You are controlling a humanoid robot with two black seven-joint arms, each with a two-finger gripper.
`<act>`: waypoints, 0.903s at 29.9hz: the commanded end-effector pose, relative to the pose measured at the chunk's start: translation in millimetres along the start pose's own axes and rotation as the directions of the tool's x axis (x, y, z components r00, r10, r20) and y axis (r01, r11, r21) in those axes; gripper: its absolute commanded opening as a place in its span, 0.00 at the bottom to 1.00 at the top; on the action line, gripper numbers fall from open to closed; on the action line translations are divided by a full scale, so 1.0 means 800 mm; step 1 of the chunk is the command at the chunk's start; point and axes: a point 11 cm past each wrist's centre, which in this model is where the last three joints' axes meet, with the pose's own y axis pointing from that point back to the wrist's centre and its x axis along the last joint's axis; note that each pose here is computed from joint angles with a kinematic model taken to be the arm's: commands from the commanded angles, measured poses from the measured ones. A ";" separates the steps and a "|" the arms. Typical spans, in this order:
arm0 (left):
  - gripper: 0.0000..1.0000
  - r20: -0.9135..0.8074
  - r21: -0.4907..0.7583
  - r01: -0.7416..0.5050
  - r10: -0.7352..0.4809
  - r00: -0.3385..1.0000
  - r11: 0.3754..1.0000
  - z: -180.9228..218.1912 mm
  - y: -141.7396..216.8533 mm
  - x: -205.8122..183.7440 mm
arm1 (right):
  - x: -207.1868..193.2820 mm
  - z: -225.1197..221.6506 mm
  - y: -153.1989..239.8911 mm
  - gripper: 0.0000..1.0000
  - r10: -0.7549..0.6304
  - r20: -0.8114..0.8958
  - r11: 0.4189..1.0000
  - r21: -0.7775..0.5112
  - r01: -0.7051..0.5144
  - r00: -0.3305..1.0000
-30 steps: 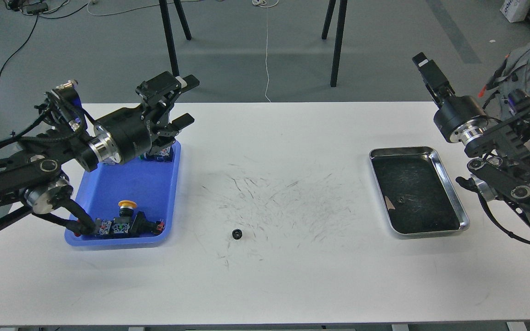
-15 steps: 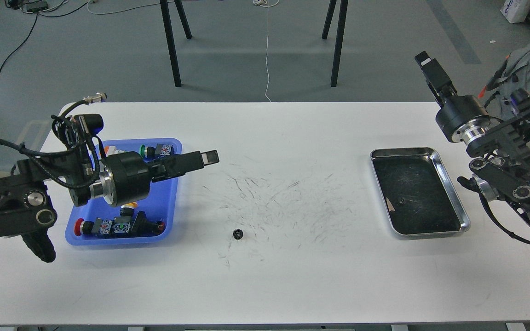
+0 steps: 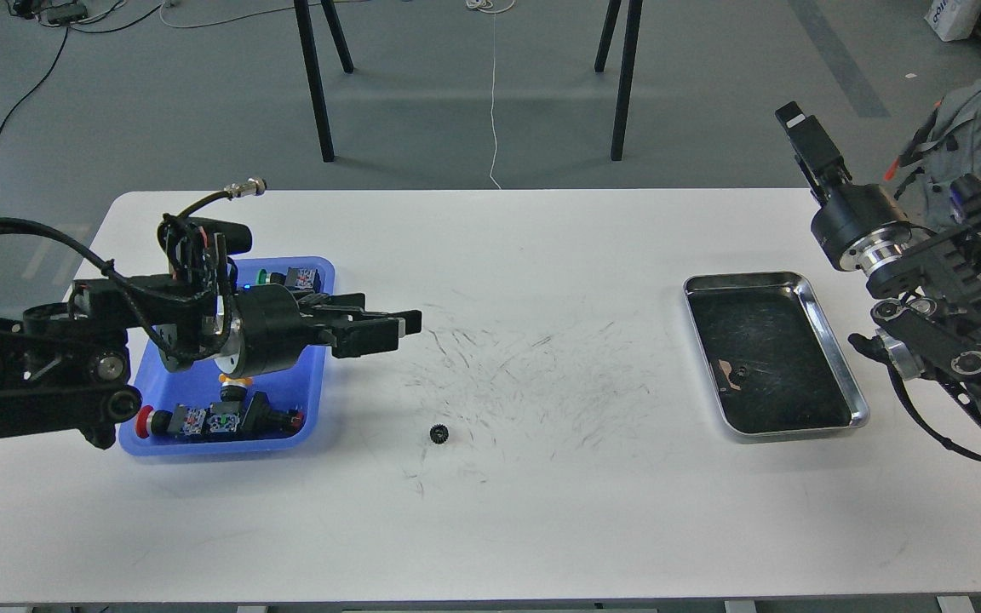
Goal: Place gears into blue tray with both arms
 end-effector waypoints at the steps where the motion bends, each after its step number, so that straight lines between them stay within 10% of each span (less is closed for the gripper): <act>1: 1.00 0.021 -0.009 0.067 -0.067 0.998 0.998 -0.010 -0.010 -0.008 | -0.003 -0.001 -0.001 0.94 -0.002 0.003 1.000 0.001 0.002 1.000; 6: 1.00 0.021 -0.176 0.102 -0.100 0.995 0.979 0.016 -0.014 -0.017 | -0.007 -0.001 -0.001 0.94 -0.006 0.008 1.000 0.002 0.006 1.000; 27: 0.87 0.498 -0.155 0.345 -0.229 0.836 0.926 0.034 -0.085 -0.040 | 0.030 0.056 0.036 0.96 0.222 0.381 0.969 -0.188 -0.160 0.898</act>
